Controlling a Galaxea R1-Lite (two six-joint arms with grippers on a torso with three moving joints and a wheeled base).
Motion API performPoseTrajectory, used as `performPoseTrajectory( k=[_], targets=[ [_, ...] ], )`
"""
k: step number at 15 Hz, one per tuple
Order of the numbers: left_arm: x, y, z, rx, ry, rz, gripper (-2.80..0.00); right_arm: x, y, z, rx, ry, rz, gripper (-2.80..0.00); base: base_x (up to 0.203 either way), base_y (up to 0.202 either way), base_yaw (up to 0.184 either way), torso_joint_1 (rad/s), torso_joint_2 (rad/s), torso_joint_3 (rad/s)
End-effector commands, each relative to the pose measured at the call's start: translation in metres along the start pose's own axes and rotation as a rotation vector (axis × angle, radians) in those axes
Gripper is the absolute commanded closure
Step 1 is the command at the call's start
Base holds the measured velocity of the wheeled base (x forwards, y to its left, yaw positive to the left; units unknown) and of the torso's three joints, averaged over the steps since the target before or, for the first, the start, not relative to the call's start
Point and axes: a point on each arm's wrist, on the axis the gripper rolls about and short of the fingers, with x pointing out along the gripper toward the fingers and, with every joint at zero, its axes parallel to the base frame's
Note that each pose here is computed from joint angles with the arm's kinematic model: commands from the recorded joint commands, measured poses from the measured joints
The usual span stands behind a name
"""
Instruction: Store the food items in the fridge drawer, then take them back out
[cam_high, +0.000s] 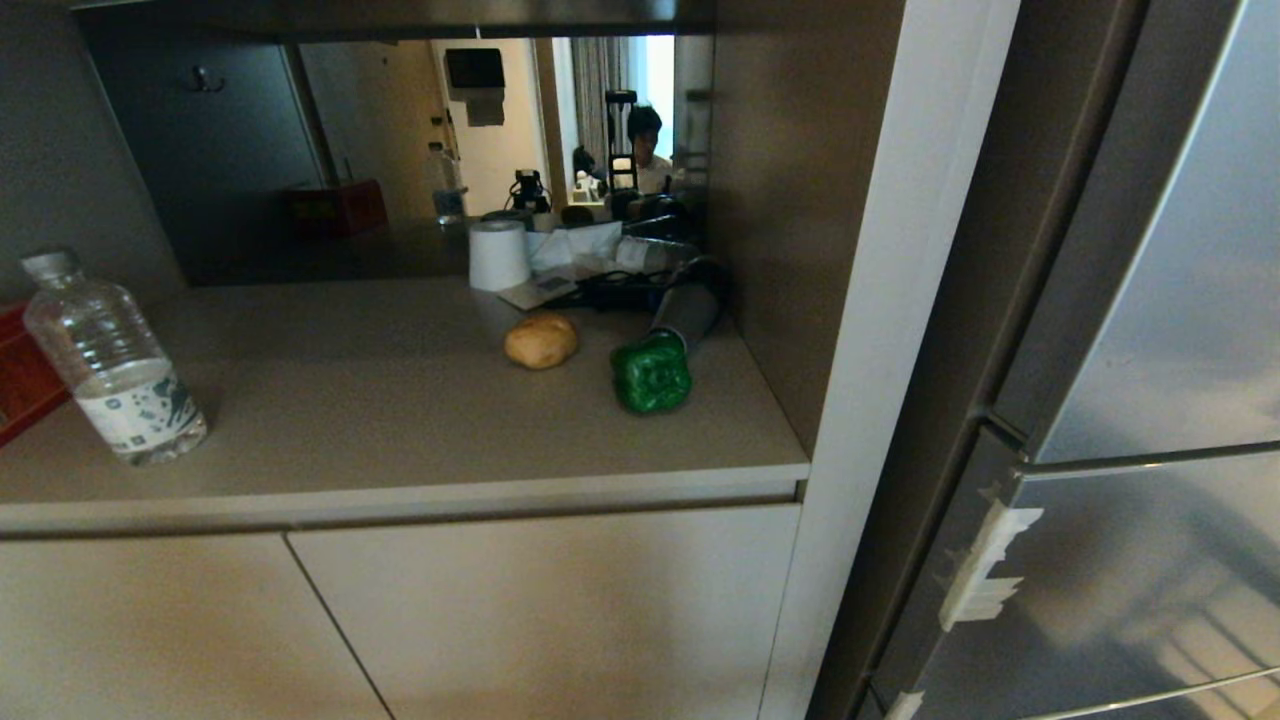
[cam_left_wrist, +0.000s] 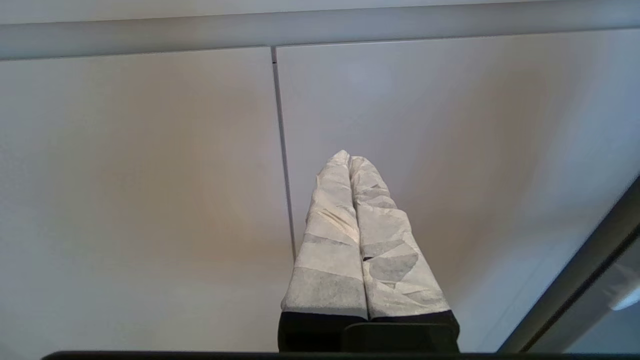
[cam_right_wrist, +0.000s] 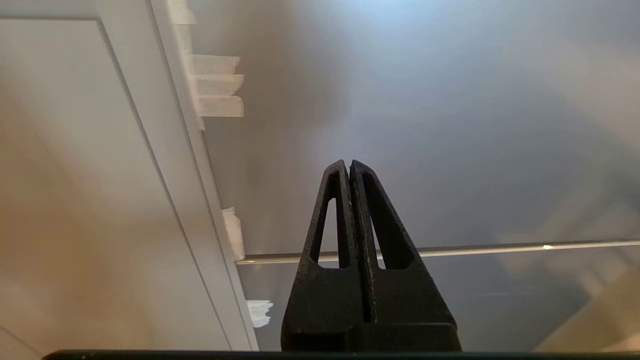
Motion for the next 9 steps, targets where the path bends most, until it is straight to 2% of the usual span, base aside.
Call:
performPoseTrajectory(
  k=[1, 9],
  targets=[
    [0.0009, 0.0000, -0.0029, -0.001, 0.012, 0.000, 0.00, 0.0001, 0.0000, 0.0000, -0.002, 0.002, 0.002, 0.00, 0.000, 0.000, 0.000, 0.000, 0.00, 0.000],
    [0.0009, 0.0000, -0.0029, -0.001, 0.012, 0.000, 0.00, 0.0001, 0.0000, -0.0002, 0.021, 0.002, 0.000, 0.00, 0.000, 0.000, 0.000, 0.000, 0.00, 0.000]
  ],
)
